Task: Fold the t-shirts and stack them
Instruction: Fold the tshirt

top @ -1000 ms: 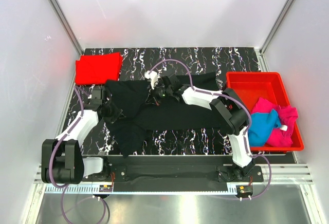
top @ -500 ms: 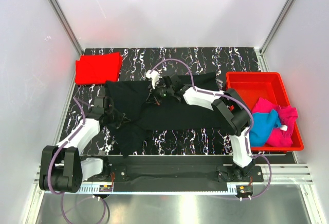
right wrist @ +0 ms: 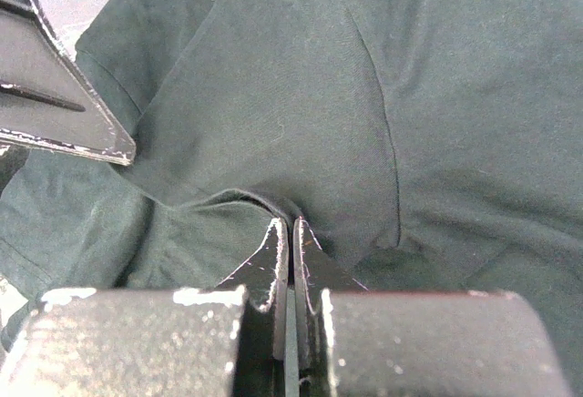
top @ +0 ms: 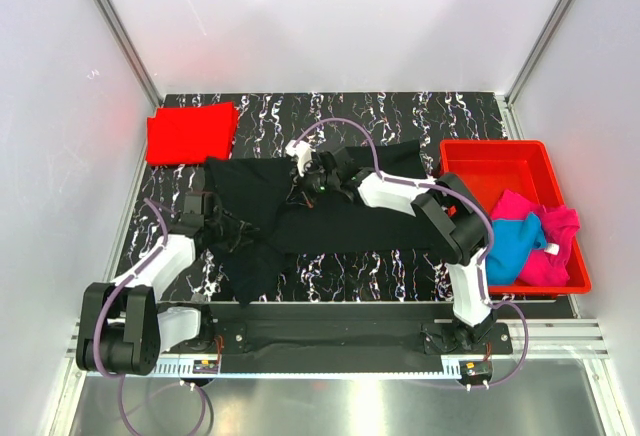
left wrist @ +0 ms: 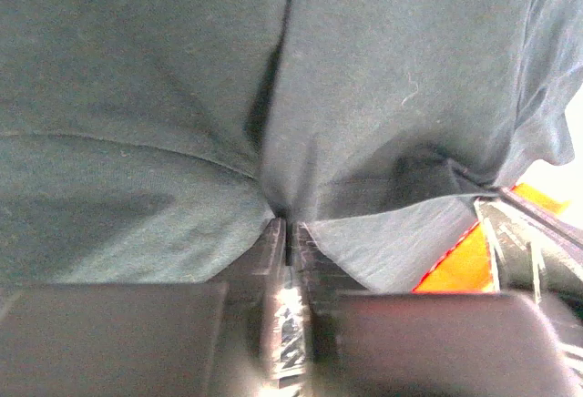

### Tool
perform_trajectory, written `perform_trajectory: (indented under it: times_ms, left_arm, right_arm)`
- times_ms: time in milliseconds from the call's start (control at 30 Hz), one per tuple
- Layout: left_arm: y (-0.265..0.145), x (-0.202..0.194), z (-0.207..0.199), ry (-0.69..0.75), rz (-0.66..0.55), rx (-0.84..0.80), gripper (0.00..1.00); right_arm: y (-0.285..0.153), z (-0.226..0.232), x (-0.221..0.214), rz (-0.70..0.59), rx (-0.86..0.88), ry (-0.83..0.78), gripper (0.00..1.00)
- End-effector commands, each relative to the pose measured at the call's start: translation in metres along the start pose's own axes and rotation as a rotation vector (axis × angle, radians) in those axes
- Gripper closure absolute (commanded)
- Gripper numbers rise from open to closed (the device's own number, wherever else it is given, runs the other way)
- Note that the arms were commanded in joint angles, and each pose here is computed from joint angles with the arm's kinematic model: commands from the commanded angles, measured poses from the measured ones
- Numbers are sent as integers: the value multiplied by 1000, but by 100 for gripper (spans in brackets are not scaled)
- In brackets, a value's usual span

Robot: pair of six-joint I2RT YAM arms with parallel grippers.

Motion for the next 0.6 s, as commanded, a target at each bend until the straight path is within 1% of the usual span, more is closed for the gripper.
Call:
perform_trajectory:
  times_ms: [0,33,100,133,167,200,233,267,333,367,400,433,467,500,567]
  left_arm:
    - [-7,3,-20,39,6,-59,52]
    - [-11,5,-23,54,-8,-45,44]
    - [-27,19,-31,103,-96,-12,30]
    - [-33,27,-34,119,-134,-6,28]
    - [-41,37,-34,162,-195,16,27]
    - [-54,58,-46,160,-273,-5,27]
    - [-60,69,-48,173,-317,-2,27]
    - [-68,92,-47,188,-400,26,27]
    - [-84,118,-64,237,-497,5,27]
    - [-88,132,-66,280,-549,29,27]
    - [-86,146,-68,290,-555,30,27]
    - [-91,155,-82,328,-564,-21,28]
    - [-89,162,-87,372,-559,-37,28]
    - [-79,170,-90,386,-534,-23,28]
    - [-73,180,-101,450,-514,-42,30]
  right_arm:
    - [-19,5,33,-84,-19,-48,100]
    - [-21,7,33,-75,-15,-45,100]
    - [-26,9,28,-54,-9,-33,94]
    - [-28,10,26,-51,-12,-27,91]
    - [-29,10,18,-35,-16,-18,88]
    - [-33,12,17,-31,-16,-14,86]
    - [-35,11,15,-22,-15,-7,83]
    - [-38,12,15,-19,-10,-3,76]
    - [-46,9,15,-8,-8,17,75]
    - [-52,10,19,-17,8,17,75]
    - [-58,9,21,-18,10,31,73]
    - [-64,3,26,-30,9,42,72]
    - [-69,6,31,-39,42,49,70]
    - [-73,6,31,-23,52,69,66]
    - [-75,1,41,-37,36,72,63]
Point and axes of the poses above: each gripper's point midway between its finger pads, its own y axis out along the fingers, its own z axis along the line the jaws close on, x = y × z, the point moved 7 cm from there along -y, back along the fingers
